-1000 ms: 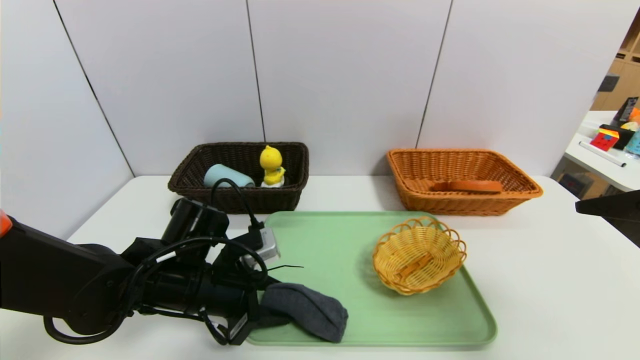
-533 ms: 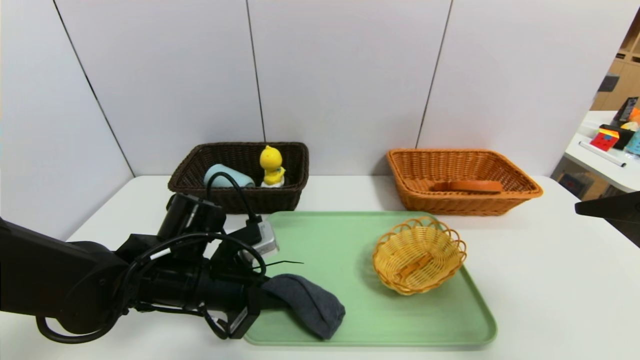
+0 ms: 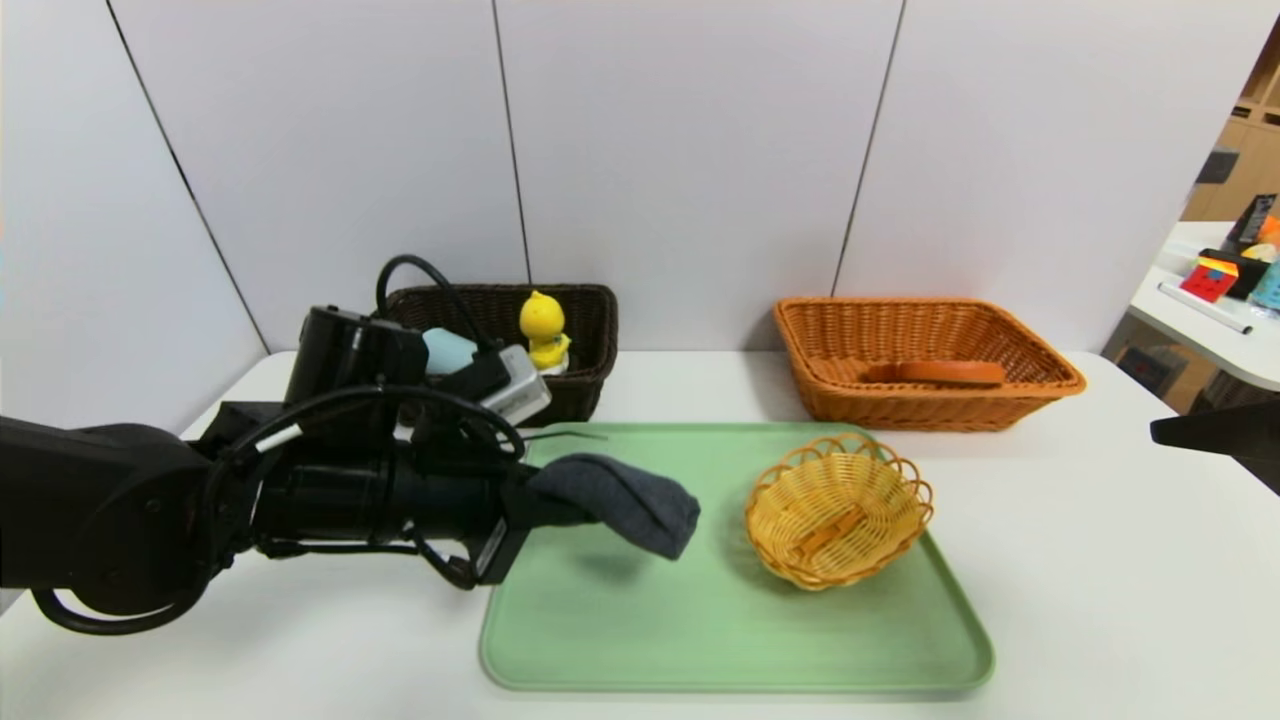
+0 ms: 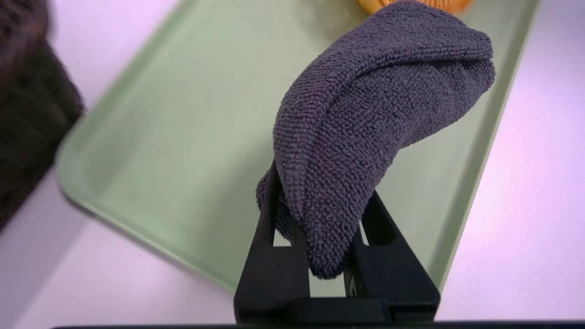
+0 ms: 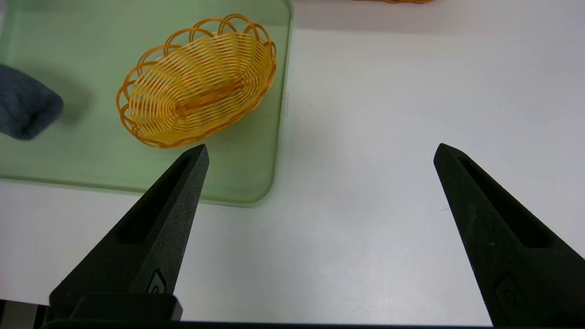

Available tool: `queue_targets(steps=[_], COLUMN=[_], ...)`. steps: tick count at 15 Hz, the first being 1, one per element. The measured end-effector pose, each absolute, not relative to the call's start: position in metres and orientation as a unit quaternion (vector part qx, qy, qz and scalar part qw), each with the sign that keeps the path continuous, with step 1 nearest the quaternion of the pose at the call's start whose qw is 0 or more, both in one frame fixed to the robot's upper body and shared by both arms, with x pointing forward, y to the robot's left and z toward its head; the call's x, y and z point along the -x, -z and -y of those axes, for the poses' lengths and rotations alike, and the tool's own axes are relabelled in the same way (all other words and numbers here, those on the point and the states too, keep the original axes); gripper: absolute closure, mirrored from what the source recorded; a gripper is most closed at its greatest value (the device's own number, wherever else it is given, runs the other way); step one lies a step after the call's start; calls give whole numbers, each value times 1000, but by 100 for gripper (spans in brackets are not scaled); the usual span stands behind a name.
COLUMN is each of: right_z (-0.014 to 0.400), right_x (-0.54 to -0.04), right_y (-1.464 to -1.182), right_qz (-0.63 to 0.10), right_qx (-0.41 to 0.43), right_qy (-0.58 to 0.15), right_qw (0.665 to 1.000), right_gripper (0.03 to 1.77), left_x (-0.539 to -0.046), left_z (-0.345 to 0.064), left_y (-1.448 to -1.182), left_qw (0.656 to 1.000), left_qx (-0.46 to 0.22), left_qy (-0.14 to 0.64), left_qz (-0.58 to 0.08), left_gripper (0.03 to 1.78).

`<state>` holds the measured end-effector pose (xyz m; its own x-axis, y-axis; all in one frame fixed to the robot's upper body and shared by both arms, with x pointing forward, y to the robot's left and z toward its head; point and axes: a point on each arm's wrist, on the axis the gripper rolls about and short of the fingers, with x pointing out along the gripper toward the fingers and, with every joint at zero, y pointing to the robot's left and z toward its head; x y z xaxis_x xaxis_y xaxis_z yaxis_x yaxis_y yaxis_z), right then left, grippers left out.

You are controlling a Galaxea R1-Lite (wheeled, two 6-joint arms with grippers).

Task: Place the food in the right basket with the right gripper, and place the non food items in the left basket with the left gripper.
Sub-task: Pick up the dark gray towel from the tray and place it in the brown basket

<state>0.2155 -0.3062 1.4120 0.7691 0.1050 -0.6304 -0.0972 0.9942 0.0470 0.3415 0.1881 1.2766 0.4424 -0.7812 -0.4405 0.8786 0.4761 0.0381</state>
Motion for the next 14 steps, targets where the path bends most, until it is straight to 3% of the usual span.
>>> queue_targets(steps=[4,8,11,14], right_z=[307,307,307,307], right_x=[-213,-211,-211,-212], right_y=[-1406,-1398,-1397,-1397], right_qz=[-343,-356,-357,-359], right_qx=[-4,-2,-1,-1], right_qy=[-53,-52,-52,-52], right_qw=[938,933,933,932], right_gripper=[10,10,10,10], left_x=[-360,-366,-378,-400], left_z=[-197,-220,-242,-266], left_y=[-1335,-1376,-1392,-1385], left_qw=[896,932,950,965], left_qx=[-87,-48,-35,-37], left_qy=[409,324,276,214], left_qz=[-150,-152,-138,-149], left_gripper=[156,156,156,156])
